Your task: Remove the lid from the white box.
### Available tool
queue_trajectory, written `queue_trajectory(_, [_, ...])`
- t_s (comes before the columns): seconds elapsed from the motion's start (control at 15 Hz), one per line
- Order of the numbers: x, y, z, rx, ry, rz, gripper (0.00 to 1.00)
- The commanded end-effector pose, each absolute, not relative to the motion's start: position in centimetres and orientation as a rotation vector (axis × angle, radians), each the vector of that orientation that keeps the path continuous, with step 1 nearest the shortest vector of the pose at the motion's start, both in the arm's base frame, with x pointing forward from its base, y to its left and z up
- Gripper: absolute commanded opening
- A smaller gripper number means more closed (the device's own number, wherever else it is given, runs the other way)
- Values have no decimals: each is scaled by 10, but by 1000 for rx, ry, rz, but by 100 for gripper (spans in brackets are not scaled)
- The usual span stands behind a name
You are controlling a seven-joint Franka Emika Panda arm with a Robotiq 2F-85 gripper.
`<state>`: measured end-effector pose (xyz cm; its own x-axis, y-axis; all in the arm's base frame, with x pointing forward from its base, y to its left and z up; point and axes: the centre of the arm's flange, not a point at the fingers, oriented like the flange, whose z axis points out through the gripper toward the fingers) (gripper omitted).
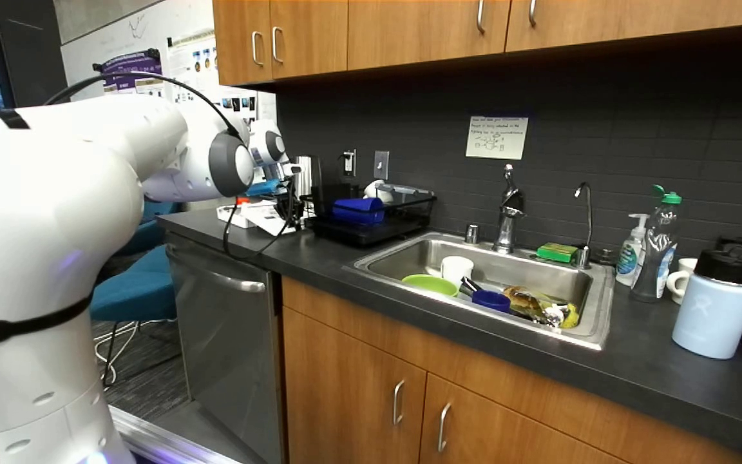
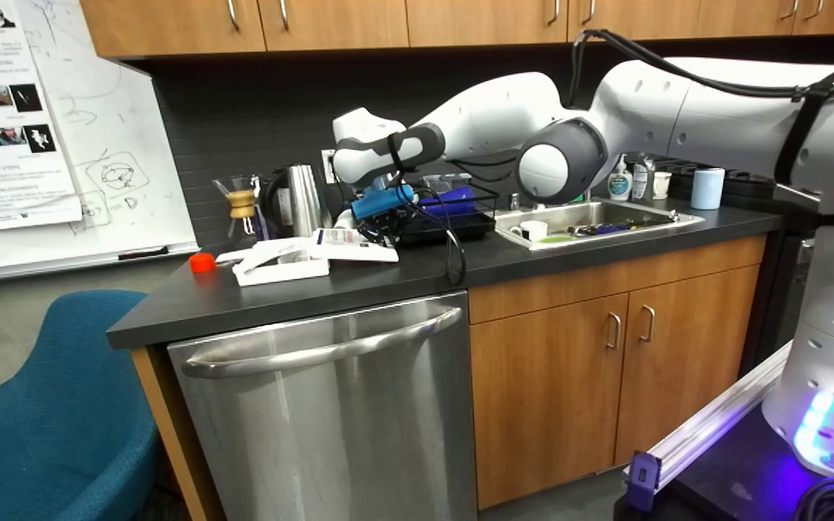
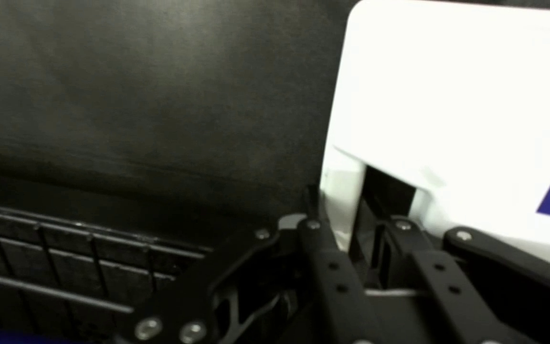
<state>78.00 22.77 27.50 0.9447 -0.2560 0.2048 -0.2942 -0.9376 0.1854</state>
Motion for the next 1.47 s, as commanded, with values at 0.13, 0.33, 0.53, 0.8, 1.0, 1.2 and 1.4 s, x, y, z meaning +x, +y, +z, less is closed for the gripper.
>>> queue_trajectory(0.13, [713, 194, 265, 2876, -420, 263, 51])
queue_trajectory(0.33, [710, 199, 277, 2894, -423, 315, 66])
queue_trajectory(0.53, [714, 216, 296, 2923, -430, 422, 80])
queue_trajectory(0.8, [714, 240, 322, 2933, -389, 553, 96])
queue_trajectory(1.0, [712, 256, 340, 2949, -347, 624, 100])
queue_trajectory(1.2, [710, 263, 357, 2956, -316, 649, 100])
queue_trajectory(1.4, [707, 272, 383, 2976, -226, 661, 100])
